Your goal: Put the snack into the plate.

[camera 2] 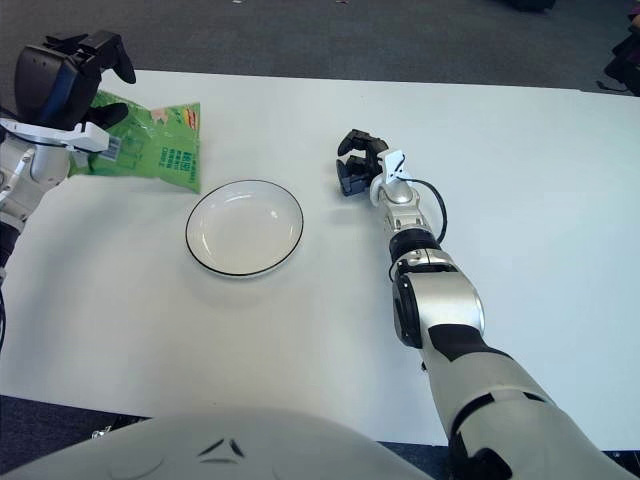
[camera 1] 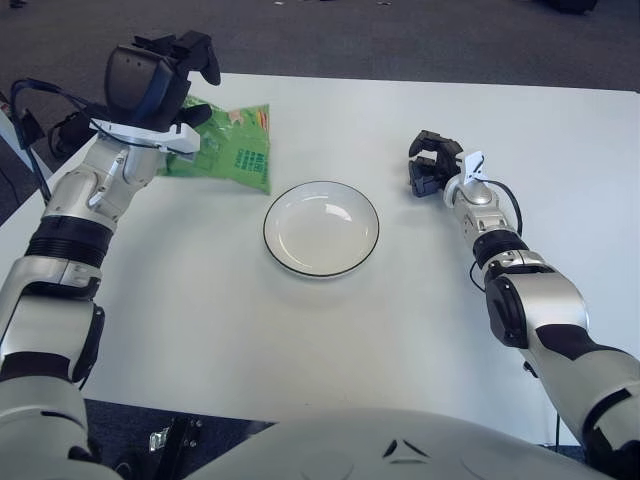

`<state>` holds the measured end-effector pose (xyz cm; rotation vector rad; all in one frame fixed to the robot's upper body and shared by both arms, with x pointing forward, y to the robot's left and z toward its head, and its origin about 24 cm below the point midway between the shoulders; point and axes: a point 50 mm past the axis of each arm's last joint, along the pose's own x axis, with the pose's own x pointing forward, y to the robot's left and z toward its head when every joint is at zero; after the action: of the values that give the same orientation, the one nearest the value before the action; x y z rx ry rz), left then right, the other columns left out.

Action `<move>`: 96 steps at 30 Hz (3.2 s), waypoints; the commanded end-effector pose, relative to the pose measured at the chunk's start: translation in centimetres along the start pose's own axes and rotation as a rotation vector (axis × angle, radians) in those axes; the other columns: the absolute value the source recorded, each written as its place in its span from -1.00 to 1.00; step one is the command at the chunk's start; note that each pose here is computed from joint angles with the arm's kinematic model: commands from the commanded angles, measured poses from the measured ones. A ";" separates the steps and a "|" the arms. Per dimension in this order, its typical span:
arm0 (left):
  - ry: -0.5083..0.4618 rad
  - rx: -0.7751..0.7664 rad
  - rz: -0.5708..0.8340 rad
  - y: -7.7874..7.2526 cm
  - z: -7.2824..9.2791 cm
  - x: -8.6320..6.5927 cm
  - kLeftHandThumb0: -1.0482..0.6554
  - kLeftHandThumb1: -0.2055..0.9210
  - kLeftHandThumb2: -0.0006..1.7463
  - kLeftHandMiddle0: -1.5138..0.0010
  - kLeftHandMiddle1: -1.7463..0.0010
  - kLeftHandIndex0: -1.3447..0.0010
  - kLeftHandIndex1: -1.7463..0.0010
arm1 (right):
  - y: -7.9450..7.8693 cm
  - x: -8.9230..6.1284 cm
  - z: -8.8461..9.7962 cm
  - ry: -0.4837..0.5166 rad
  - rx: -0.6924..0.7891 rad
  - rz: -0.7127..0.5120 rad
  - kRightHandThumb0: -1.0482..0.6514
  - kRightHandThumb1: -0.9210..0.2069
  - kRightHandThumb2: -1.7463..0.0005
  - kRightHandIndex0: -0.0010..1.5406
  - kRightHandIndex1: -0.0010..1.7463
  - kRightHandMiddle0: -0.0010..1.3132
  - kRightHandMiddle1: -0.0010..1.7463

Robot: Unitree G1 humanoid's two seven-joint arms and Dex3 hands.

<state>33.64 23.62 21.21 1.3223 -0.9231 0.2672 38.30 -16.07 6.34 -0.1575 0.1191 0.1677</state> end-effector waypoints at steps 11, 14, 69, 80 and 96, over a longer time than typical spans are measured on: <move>-0.150 -0.082 0.048 0.8 1.2 0.8 0.23 -0.82 1.00 -0.26 -0.87 -0.05 -1.00 | 1.0 -1.4 -4.4 0.195 -0.006 0.043 0.22 0.71 -0.96 0.10 1.00 0.07 0.95; -0.165 -0.087 0.049 0.9 1.4 0.8 0.23 -0.81 1.00 -0.25 -0.88 -0.05 -1.00 | 1.0 -1.4 -4.3 0.191 -0.007 0.043 0.22 0.71 -0.96 0.10 1.00 0.07 0.94; 0.021 0.221 -0.856 0.1 0.1 -0.9 -1.00 1.00 -0.52 1.00 0.99 1.00 0.96 | 0.7 -1.5 -4.5 0.199 -0.058 0.060 0.22 0.69 -0.95 0.09 1.00 0.06 0.95; 0.082 0.179 -0.932 -1.5 -1.4 -1.6 -1.00 1.00 -0.58 1.00 1.00 1.00 1.00 | 0.8 -1.5 -4.4 0.197 -0.031 0.063 0.22 0.66 -0.93 0.07 1.00 0.04 0.94; 0.182 0.111 -1.037 -5.7 -1.4 -3.7 -1.00 1.00 -0.66 1.00 1.00 1.00 1.00 | 0.7 -1.5 -4.4 0.199 -0.079 0.061 0.22 0.63 -0.90 0.06 1.00 0.04 0.92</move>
<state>35.08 24.70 15.53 1.6805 -0.0252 -0.3783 38.35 -16.07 6.59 -0.2208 0.1194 0.2008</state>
